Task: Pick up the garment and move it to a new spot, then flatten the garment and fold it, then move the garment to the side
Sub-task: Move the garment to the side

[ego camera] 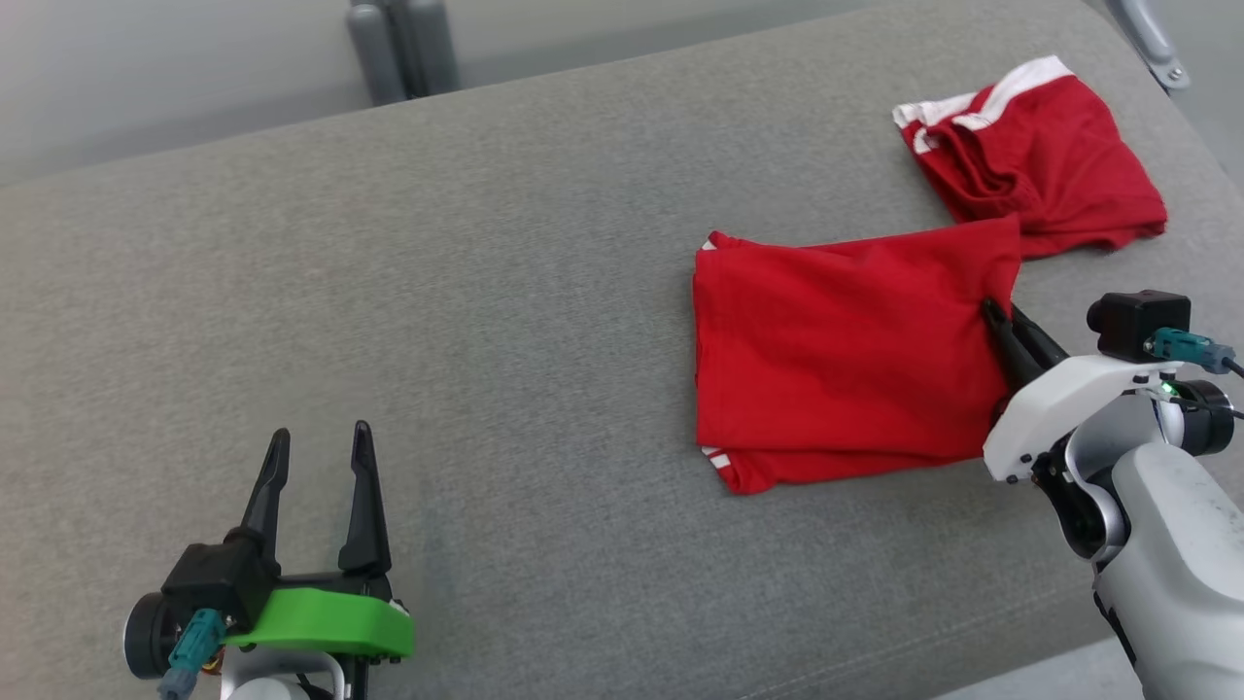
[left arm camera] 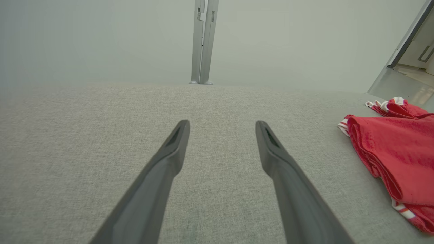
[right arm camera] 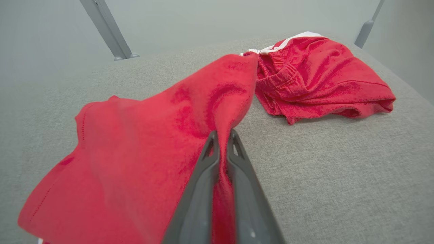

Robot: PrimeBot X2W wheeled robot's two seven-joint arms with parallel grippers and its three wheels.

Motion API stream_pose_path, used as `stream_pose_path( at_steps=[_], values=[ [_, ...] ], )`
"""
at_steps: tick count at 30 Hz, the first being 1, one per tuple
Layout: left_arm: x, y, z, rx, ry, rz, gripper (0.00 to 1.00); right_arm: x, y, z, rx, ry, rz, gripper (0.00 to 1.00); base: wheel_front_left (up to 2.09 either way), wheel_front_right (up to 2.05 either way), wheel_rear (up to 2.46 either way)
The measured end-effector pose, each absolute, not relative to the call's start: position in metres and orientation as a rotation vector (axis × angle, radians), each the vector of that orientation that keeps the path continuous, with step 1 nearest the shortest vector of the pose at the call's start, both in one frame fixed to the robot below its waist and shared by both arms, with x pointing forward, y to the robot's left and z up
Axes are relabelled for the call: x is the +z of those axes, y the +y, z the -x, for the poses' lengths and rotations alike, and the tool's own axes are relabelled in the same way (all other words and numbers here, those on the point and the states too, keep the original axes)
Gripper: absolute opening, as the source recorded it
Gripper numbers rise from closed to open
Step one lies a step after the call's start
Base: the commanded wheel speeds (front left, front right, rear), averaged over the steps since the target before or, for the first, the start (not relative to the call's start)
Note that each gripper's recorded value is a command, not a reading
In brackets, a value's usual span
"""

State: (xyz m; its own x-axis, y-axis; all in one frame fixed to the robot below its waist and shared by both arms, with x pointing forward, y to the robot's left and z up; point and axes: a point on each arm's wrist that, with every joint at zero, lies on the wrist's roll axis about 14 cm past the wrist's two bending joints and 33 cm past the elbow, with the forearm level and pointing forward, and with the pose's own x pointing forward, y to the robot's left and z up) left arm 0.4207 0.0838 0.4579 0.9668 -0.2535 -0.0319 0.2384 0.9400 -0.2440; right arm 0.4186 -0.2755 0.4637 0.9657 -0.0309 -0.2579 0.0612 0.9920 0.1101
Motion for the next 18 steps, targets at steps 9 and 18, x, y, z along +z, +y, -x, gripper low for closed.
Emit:
stream_pose_path(
  at_steps=[9, 18],
  values=[
    [0.443, 0.038, -0.437, -0.378, 0.099, 0.252, 1.00, 0.472, -0.314, -0.406, -0.160, 0.235, -0.090, 0.00, 0.00, 0.00, 0.00],
    [0.439, 0.054, -0.438, -0.332, 0.105, 0.250, 1.00, 0.497, -0.316, -0.446, -0.125, 0.199, 0.007, 0.00, 0.00, 0.00, 0.00]
  ],
)
